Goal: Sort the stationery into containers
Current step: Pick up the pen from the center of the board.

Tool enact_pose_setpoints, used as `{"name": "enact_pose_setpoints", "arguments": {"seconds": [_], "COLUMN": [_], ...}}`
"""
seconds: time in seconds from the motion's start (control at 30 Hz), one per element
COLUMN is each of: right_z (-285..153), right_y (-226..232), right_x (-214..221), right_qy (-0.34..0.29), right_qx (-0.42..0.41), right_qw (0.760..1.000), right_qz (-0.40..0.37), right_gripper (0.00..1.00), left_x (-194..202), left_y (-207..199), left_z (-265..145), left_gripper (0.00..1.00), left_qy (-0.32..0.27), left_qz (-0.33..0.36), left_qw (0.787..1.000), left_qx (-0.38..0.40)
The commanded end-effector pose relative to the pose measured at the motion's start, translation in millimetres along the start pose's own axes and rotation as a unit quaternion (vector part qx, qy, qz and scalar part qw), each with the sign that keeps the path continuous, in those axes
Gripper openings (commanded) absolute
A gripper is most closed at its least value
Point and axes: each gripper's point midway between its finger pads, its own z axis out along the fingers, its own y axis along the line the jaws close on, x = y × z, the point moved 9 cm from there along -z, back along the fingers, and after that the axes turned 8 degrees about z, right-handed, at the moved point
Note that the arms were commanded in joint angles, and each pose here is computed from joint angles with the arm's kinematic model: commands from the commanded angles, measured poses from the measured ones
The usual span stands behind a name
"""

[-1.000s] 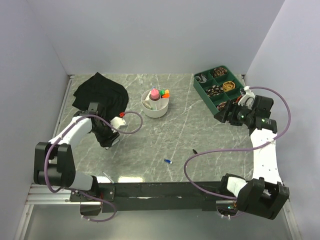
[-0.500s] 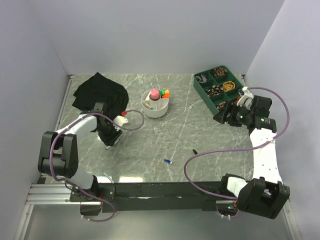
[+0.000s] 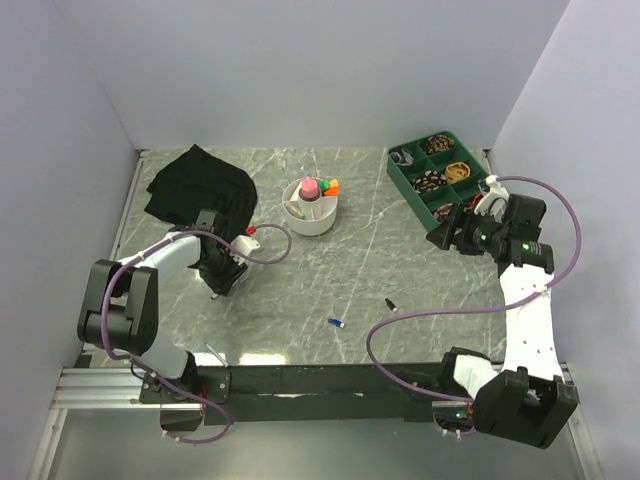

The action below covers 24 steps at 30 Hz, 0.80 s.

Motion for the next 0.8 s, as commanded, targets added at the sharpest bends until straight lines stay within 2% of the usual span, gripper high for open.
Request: {"name": "enact_pose_setpoints", "arguments": {"seconds": [0.0, 0.07, 0.2, 0.27, 0.3, 0.43, 0.57, 0.6, 0.77], "right_z": [-5, -6, -7, -7, -7, -8, -10, -10, -4], "right_y": [5, 6, 6, 6, 7, 11, 22, 24, 39], "right_x": [0, 1, 3, 4, 4, 4, -5, -8, -25], "right_qy": [-0.013, -0.015, -0.018, -0.018, -0.019, -0.025, -0.036, -0.036, -0.026], "right_qx": [-0.009, -0.008, -0.010, -0.011, -0.012, -0.024, -0.051, -0.057, -0.141], "right_qw": [1.000, 1.000, 1.000, 1.000, 1.000, 0.999, 0.998, 0.997, 0.987], "right_qz": [-0.021, -0.022, -0.021, -0.020, -0.017, -0.007, 0.020, 0.037, 0.069], "right_gripper": [0.76, 0.76, 0.76, 0.76, 0.76, 0.76, 0.76, 0.76, 0.77], "left_x": [12, 17, 27, 28, 27, 12, -33, -46, -103], "left_y": [-5, -7, -15, -16, -16, -13, 2, 1, 6], "left_z": [10, 11, 17, 20, 20, 7, -37, -47, -101], "left_gripper": [0.38, 0.34, 0.14, 0.10, 0.04, 0.01, 0.01, 0.01, 0.01], "left_qy": [0.031, 0.038, 0.052, 0.052, 0.051, 0.023, -0.058, -0.099, -0.199], "left_qz": [-0.012, -0.003, 0.007, 0.004, 0.003, -0.001, 0.016, 0.036, 0.078], "left_qw": [0.999, 0.999, 0.999, 0.998, 0.998, 0.999, 0.996, 0.989, 0.959], "left_qx": [0.001, 0.000, 0.014, 0.022, 0.026, 0.044, 0.071, 0.101, 0.184]}}
